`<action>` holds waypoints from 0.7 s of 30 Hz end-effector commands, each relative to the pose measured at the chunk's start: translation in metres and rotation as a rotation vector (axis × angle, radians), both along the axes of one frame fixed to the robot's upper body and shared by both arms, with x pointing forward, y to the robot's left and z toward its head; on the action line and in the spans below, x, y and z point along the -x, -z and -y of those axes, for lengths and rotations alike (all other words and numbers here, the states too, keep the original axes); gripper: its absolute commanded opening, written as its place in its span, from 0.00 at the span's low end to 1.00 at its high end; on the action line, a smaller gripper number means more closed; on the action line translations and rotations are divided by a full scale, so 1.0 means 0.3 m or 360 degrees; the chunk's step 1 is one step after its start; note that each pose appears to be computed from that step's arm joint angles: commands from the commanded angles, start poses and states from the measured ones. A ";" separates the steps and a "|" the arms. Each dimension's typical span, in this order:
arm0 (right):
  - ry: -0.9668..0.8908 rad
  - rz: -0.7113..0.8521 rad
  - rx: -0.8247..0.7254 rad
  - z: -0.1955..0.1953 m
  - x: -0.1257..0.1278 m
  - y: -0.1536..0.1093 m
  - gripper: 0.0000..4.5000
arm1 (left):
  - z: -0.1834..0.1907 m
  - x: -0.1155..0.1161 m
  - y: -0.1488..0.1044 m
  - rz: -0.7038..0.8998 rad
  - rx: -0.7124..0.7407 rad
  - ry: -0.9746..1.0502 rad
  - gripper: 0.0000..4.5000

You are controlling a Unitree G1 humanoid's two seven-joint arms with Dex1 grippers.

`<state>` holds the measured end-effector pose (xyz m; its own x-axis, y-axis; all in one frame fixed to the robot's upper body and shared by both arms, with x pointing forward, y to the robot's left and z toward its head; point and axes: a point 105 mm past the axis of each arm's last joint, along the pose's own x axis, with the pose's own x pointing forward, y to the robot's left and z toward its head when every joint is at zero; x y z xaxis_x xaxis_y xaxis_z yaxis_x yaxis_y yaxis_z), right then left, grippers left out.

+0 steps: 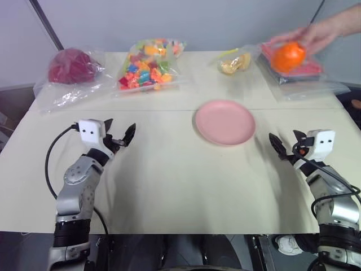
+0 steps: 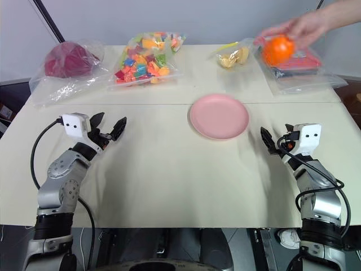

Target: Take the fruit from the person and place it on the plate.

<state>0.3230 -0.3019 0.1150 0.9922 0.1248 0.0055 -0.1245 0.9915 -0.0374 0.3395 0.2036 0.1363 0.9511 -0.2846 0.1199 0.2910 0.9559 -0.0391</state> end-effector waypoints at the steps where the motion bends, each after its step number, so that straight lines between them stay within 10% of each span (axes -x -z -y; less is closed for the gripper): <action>1: 0.0011 0.0063 0.0028 0.011 0.002 -0.034 1.00 | -0.009 0.002 -0.036 0.0071 -0.0029 -0.0006 0.99; 8: 0.0011 0.0063 0.0031 0.007 0.000 -0.039 1.00 | -0.009 0.002 -0.049 0.0085 -0.0049 0.0029 0.99; 21: 0.0008 0.0103 0.0056 0.000 0.014 -0.083 1.00 | 0.203 0.155 -0.312 0.0184 -0.0225 0.1104 0.99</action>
